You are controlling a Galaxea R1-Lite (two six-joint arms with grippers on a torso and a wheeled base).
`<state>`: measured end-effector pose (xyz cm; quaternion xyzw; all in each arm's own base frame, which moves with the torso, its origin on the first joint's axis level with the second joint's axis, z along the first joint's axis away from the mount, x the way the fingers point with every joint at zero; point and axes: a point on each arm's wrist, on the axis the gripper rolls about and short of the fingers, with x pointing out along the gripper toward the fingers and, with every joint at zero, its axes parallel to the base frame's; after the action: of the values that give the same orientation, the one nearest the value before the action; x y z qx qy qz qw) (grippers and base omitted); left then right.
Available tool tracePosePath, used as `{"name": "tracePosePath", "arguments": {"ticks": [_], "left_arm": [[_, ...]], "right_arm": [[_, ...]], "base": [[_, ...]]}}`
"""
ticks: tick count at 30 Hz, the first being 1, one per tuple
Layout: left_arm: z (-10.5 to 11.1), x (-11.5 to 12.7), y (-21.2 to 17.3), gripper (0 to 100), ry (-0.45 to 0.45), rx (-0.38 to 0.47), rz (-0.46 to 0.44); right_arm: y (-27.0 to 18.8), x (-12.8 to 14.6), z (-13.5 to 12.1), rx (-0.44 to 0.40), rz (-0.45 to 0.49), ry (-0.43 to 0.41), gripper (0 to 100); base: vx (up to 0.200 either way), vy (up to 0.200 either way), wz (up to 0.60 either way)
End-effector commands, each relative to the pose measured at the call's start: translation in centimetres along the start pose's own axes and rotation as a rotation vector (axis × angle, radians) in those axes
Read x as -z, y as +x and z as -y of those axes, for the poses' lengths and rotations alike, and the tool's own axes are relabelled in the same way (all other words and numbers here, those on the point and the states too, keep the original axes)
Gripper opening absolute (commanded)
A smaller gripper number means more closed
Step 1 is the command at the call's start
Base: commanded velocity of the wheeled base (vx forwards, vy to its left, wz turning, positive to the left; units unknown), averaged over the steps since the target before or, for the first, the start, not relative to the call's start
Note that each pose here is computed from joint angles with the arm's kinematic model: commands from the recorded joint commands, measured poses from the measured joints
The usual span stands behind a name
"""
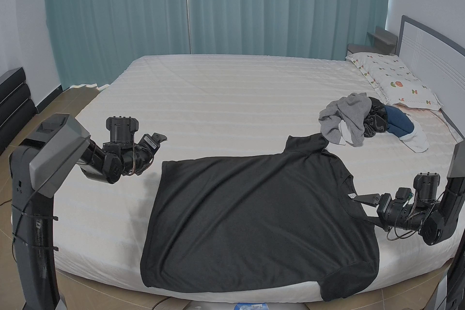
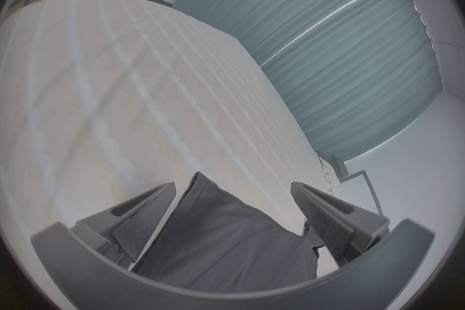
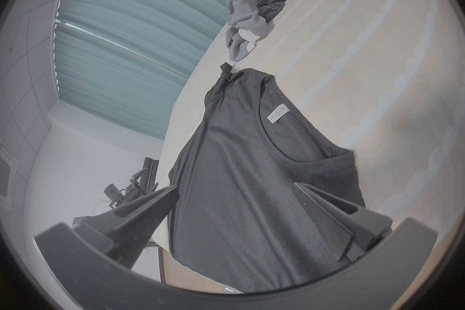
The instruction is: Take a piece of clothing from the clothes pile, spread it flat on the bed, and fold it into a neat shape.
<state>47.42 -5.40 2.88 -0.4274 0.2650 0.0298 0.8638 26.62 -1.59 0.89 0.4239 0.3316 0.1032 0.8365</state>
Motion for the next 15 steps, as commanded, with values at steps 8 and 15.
{"name": "tracePosePath", "arguments": {"ticks": [8, 15], "left_arm": [[-3.05, 2.26, 4.57, 100, 0.016, -0.074, -0.058], [-2.78, 1.94, 4.82, 0, 0.016, -0.057, -0.045]], "right_arm": [[0.98, 0.70, 0.18, -0.007, -0.049, 0.020, 100], [1.00, 0.72, 0.20, -0.007, -0.051, 0.021, 100]], "base": [[0.000, 0.000, 0.00], [0.000, 0.000, 0.00]]}}
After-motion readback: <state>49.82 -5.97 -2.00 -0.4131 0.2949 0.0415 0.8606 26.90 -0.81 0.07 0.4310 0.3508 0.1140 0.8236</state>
